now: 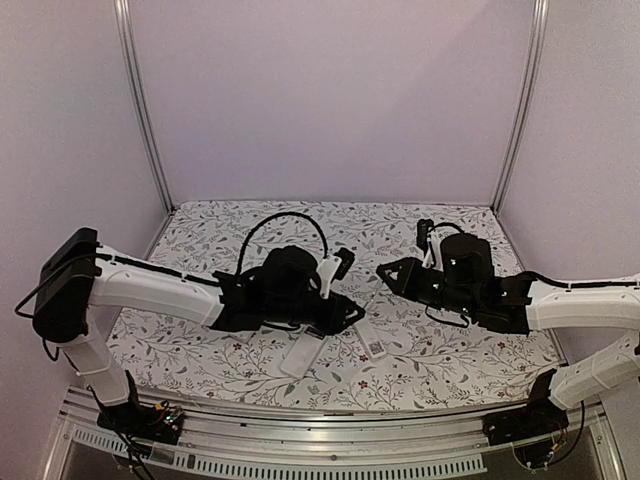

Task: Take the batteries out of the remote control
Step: Pass from the right arm to the left

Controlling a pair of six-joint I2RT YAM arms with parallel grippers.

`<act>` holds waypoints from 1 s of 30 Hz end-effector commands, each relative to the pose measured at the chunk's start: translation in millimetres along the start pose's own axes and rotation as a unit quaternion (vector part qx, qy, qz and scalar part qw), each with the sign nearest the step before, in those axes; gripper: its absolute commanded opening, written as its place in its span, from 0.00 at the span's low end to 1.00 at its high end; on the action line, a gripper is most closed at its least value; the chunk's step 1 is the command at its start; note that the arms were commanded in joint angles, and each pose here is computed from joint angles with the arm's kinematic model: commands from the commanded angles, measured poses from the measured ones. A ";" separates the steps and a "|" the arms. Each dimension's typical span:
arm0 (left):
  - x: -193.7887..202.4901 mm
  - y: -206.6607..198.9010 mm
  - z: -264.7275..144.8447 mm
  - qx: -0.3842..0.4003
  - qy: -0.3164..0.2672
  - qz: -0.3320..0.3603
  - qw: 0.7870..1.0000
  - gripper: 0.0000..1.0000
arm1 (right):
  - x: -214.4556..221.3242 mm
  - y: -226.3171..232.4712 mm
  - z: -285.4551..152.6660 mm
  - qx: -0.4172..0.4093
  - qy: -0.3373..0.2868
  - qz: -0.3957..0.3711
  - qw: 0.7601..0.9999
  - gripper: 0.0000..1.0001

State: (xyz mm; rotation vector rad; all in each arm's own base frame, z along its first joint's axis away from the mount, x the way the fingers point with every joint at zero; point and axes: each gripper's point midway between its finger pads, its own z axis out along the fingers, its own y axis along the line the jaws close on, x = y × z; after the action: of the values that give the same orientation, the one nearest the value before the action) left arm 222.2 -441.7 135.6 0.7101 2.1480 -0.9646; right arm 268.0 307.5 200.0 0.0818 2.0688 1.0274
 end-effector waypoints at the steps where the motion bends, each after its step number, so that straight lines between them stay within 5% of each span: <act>1: -4.3 -0.6 5.4 0.010 -0.002 0.003 1.000 0.25 | -7.6 8.7 1.7 -0.012 -0.008 0.010 1.000 0.00; 14: -1.0 -4.1 8.5 0.023 0.005 0.008 1.000 0.00 | -5.6 6.5 2.7 -0.010 -0.006 0.015 1.000 0.00; 18: -4.0 -2.5 4.2 0.019 0.004 0.007 1.000 0.00 | -5.8 6.0 2.0 -0.012 -0.004 0.012 1.000 0.03; 20: -3.5 1.1 0.0 0.023 0.008 0.000 1.000 0.00 | -5.4 8.8 1.4 -0.018 0.000 0.007 1.000 0.12; 26: 2.8 7.2 -23.8 0.048 0.031 0.004 0.998 0.00 | -9.9 12.6 -8.1 -0.030 0.004 -0.026 0.999 0.72; 30: 10.0 0.5 -42.6 0.080 0.063 0.023 0.995 0.00 | -14.9 16.2 -20.7 -0.046 0.010 -0.068 0.997 0.86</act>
State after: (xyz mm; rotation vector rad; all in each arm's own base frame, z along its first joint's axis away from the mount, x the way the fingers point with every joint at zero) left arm 221.6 -419.6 138.7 0.7888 2.1704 -1.0417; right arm 265.9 304.7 207.1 0.0145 2.0620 1.0376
